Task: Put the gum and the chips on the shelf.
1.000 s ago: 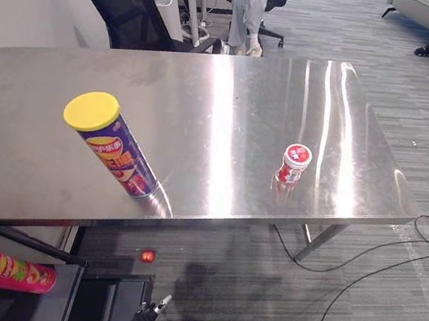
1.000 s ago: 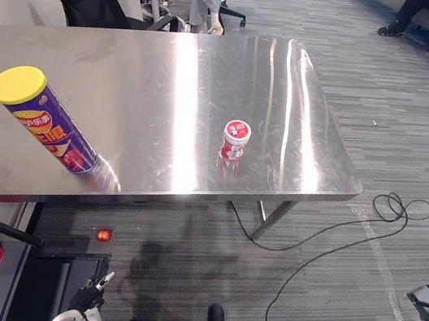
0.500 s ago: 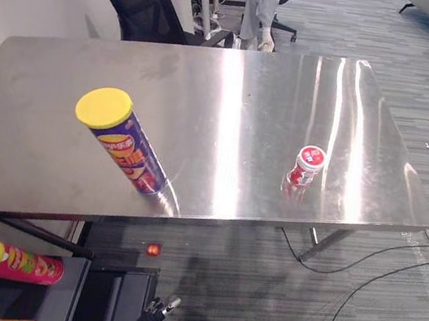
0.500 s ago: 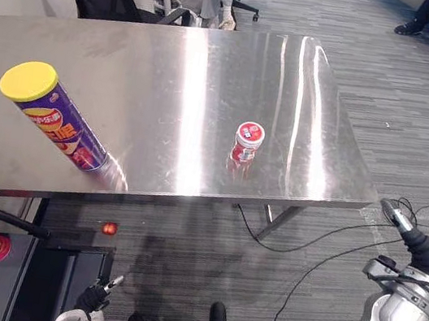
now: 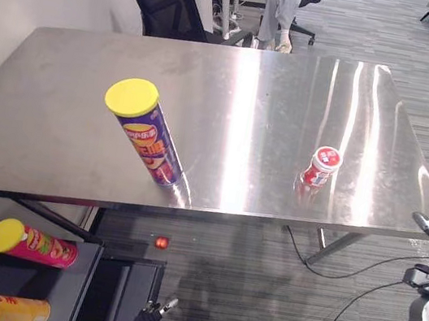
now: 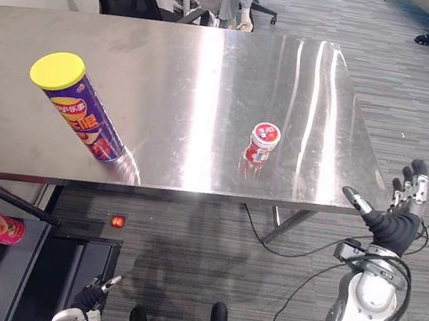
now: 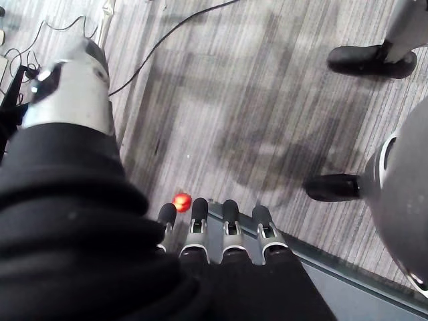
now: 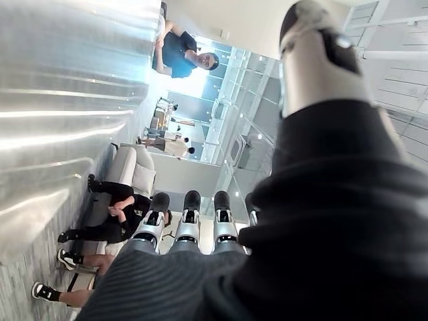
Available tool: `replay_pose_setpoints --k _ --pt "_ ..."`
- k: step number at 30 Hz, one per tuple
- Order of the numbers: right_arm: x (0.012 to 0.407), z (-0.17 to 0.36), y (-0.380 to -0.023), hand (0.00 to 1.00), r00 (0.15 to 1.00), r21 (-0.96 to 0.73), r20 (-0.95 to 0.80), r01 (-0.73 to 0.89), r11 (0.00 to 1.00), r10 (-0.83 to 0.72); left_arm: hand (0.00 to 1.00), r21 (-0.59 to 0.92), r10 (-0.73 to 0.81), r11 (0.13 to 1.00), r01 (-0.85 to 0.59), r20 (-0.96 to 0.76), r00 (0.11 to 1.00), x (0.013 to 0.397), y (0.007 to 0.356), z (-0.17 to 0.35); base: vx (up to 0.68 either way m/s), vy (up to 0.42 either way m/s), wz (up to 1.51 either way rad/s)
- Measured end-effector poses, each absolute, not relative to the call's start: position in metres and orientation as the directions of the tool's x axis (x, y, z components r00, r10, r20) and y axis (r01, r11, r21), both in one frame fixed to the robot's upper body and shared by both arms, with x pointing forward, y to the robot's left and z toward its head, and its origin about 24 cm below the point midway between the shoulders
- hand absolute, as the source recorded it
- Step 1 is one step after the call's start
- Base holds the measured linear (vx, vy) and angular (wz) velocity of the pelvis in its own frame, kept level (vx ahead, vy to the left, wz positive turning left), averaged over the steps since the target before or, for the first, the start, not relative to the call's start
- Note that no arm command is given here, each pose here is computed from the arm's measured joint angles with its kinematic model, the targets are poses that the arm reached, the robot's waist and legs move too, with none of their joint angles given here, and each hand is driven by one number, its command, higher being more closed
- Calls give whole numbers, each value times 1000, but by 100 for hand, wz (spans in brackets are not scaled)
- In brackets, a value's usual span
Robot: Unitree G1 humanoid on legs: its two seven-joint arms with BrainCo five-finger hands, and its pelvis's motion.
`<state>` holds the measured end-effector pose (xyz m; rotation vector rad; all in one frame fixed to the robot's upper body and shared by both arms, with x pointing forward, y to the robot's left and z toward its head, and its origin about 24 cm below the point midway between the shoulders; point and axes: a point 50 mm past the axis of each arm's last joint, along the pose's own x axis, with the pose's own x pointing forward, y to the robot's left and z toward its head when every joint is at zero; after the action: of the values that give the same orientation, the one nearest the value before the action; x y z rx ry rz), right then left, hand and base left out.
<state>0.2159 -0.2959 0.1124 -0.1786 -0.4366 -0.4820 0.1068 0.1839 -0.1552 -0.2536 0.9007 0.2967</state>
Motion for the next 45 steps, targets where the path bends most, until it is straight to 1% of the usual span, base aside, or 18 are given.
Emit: replay_pose_setpoints --k 5,15,19,22,28,36,42,45 --pt "224 114 -292 0 812 -75 445 455 888 -378 0 -87 140 937 -339 -794 591 108 184 -155 -16 -18 8" --pt "256 120 -276 0 849 -90 441 364 927 -290 0 -59 147 946 -317 -796 587 108 193 -154 -11 -16 12" --pt "265 122 -277 0 854 -90 436 357 930 -285 0 -56 140 952 -300 -795 591 109 192 -154 0 -19 10" --pt "274 122 -271 0 864 -88 429 331 939 -264 0 -55 138 954 -296 -795 591 109 192 -154 -3 -16 11" --pt "281 129 -266 0 859 -79 448 315 946 -248 0 -54 136 956 -289 -790 598 111 193 -153 -26 -10 7" --pt "287 126 -257 0 876 -91 432 276 957 -212 0 -51 133 959 -279 -787 602 111 193 -152 -9 -1 2" --pt "292 128 -245 0 888 -109 435 218 970 -151 0 -51 130 961 -271 -783 609 113 192 -152 -5 2 2" --pt "294 131 -243 0 883 -107 446 213 971 -144 0 -53 131 962 -268 -772 622 116 193 -150 -7 -1 2"
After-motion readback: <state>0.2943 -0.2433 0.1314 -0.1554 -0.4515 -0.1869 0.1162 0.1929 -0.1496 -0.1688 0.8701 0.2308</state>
